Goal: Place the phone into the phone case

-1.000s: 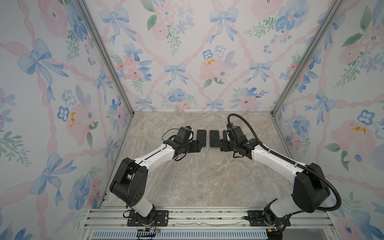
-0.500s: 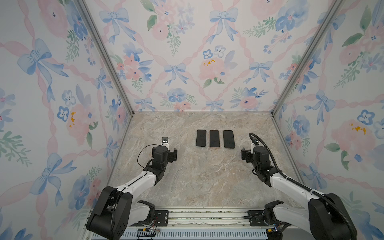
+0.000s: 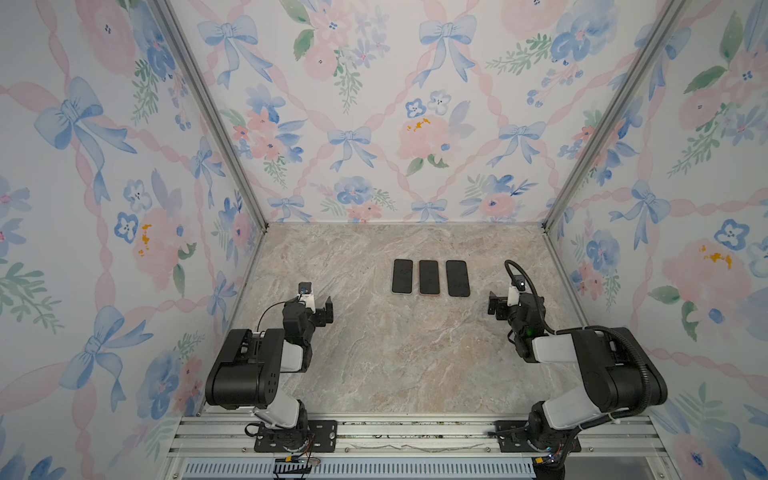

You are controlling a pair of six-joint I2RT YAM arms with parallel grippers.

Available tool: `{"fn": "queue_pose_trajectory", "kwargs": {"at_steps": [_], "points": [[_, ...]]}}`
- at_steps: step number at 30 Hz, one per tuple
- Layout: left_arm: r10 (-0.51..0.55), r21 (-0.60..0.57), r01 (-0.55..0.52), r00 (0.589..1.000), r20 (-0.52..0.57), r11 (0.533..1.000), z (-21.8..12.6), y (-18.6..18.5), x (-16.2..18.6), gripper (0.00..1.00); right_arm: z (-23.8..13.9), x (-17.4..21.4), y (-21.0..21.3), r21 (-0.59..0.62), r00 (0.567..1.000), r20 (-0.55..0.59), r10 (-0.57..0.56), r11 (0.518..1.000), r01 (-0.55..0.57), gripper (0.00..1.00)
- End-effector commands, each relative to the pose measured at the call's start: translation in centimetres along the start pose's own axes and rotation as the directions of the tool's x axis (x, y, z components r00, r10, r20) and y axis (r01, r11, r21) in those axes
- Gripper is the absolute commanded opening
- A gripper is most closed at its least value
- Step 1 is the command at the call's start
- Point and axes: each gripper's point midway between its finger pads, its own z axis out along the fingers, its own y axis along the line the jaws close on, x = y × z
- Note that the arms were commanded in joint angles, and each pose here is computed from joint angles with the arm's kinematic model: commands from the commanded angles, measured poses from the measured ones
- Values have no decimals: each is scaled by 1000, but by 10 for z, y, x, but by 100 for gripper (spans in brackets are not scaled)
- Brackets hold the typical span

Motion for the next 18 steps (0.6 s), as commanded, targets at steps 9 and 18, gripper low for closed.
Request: {"fn": "queue_pose_trajectory", "kwargs": {"at_steps": [9, 18], "points": [[-14, 32, 10, 992, 122, 999, -2, -4, -30, 98, 4, -13, 6, -54, 999, 23, 33, 998, -31, 97], [-13, 29, 9, 993, 121, 1000, -2, -4, -29, 98, 4, -13, 7, -82, 999, 22, 46, 996, -44, 97]]}}
